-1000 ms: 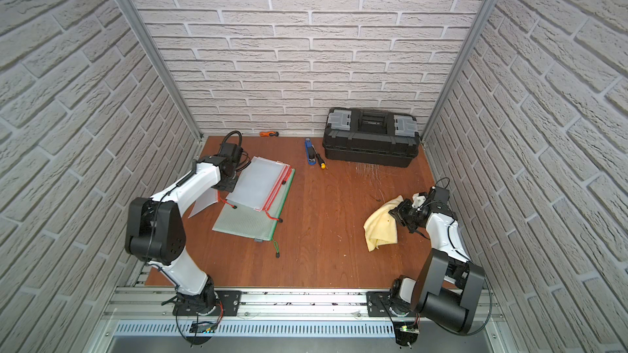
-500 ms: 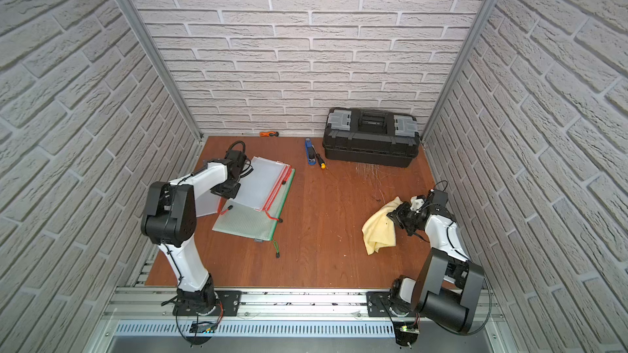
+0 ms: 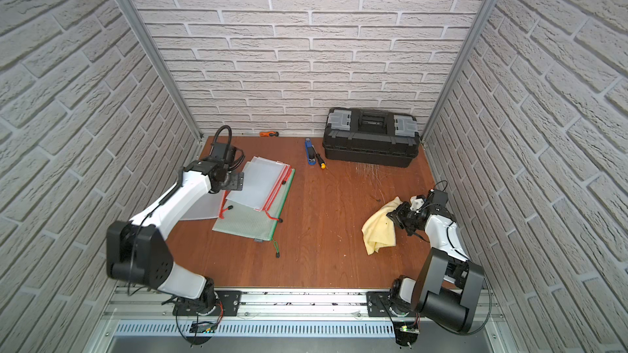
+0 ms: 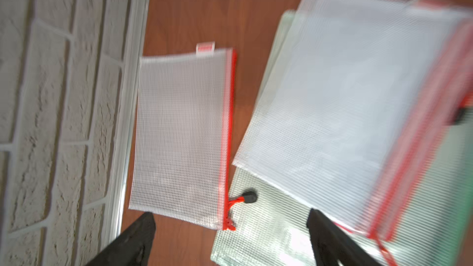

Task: Wipe the document bag
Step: Place the document bag at the center of the board, then pick up the document bag.

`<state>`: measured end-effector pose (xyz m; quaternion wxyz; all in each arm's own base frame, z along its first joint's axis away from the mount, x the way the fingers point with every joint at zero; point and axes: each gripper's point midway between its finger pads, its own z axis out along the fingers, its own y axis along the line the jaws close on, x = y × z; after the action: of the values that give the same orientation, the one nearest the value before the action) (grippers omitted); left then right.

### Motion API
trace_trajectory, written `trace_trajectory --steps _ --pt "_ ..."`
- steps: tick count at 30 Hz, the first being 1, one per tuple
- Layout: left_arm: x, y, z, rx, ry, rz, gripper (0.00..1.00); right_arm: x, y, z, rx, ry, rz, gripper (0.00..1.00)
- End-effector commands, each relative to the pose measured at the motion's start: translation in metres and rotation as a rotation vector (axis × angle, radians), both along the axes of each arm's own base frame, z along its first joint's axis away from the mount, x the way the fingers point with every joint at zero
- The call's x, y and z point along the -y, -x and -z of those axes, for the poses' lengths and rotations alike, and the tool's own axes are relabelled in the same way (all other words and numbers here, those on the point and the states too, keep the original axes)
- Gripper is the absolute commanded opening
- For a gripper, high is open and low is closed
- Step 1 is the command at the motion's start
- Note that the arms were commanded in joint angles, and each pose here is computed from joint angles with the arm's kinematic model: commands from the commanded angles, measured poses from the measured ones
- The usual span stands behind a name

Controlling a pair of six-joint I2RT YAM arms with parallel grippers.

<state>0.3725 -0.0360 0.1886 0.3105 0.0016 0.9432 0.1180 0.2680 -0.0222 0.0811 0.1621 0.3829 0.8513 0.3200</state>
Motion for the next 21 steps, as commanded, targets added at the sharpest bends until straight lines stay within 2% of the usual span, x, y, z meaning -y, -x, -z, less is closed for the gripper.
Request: trace_trajectory --steps 1,6,10,14,21 --pt "0.053 -0.009 -0.033 0.112 0.074 0.115 0.9 -0.003 -0.004 -0.006 0.03 0.006 -0.017 0.02" --pt "0.096 -0.013 -0.009 -0.018 -0.024 0.191 0.75 -0.003 -0.004 -0.01 0.033 0.02 -0.027 0.02" --pt "0.12 -0.023 0.024 -0.093 -0.058 0.217 0.73 -0.005 -0.003 -0.011 0.032 0.022 -0.037 0.02" --pt "0.136 -0.032 0.052 -0.152 -0.038 0.231 0.66 -0.005 -0.002 -0.013 0.034 0.028 -0.04 0.02" --pt "0.147 -0.042 0.091 -0.187 -0.017 0.239 0.63 -0.006 0.0 -0.01 0.022 0.028 -0.059 0.02"
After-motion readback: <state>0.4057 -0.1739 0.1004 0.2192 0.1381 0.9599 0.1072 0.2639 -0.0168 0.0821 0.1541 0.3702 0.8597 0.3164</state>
